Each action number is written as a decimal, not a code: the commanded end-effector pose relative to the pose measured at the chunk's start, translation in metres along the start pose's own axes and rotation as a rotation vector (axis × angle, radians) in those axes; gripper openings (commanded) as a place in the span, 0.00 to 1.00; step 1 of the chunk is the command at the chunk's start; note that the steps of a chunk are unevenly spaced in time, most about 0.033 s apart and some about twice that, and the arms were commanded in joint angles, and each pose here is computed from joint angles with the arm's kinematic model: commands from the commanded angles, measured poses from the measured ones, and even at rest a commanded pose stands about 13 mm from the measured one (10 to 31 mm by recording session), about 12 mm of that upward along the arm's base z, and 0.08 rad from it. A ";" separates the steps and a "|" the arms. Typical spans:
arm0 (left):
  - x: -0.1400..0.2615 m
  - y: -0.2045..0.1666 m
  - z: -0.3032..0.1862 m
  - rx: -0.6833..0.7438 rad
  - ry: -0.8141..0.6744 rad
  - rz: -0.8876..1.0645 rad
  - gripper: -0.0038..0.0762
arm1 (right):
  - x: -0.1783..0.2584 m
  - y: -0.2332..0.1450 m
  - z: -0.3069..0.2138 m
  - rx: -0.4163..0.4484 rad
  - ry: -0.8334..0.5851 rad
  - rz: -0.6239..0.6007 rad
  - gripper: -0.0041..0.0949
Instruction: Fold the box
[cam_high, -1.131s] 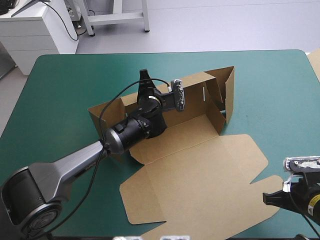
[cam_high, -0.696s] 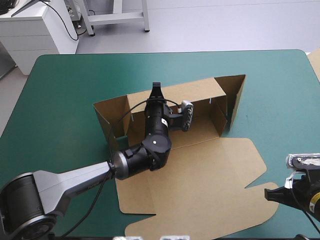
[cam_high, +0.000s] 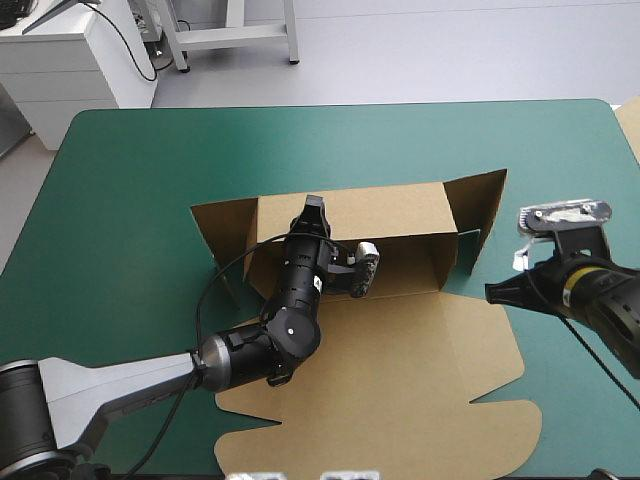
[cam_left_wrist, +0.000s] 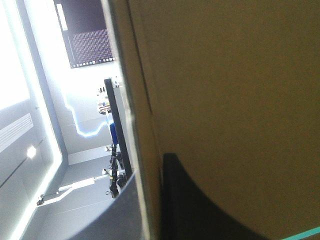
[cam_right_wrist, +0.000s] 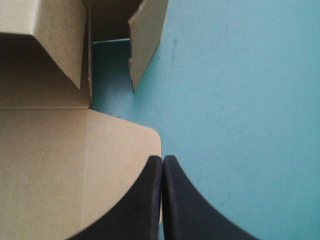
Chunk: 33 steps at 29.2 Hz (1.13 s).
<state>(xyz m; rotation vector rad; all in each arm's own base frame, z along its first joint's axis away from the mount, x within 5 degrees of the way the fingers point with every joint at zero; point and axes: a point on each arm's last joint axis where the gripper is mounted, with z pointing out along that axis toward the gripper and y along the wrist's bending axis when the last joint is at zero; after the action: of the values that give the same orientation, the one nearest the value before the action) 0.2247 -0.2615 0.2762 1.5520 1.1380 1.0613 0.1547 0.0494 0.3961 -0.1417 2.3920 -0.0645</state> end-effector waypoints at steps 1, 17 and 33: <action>0.010 0.016 -0.002 -0.077 0.038 0.009 0.04 | -0.037 0.006 -0.001 -0.007 -0.095 -0.055 0.02; 0.012 0.017 -0.002 -0.086 0.060 0.003 0.04 | -0.159 -0.045 0.106 -0.204 -0.073 0.098 0.02; 0.022 0.016 0.009 -0.060 0.061 0.002 0.04 | -0.154 -0.077 0.181 -0.387 0.151 0.206 0.02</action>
<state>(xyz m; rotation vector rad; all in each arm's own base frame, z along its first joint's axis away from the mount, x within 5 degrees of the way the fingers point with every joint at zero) 0.2370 -0.2526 0.2749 1.5485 1.1563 1.0772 0.4083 -0.0116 0.3403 -0.0191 2.6402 0.4368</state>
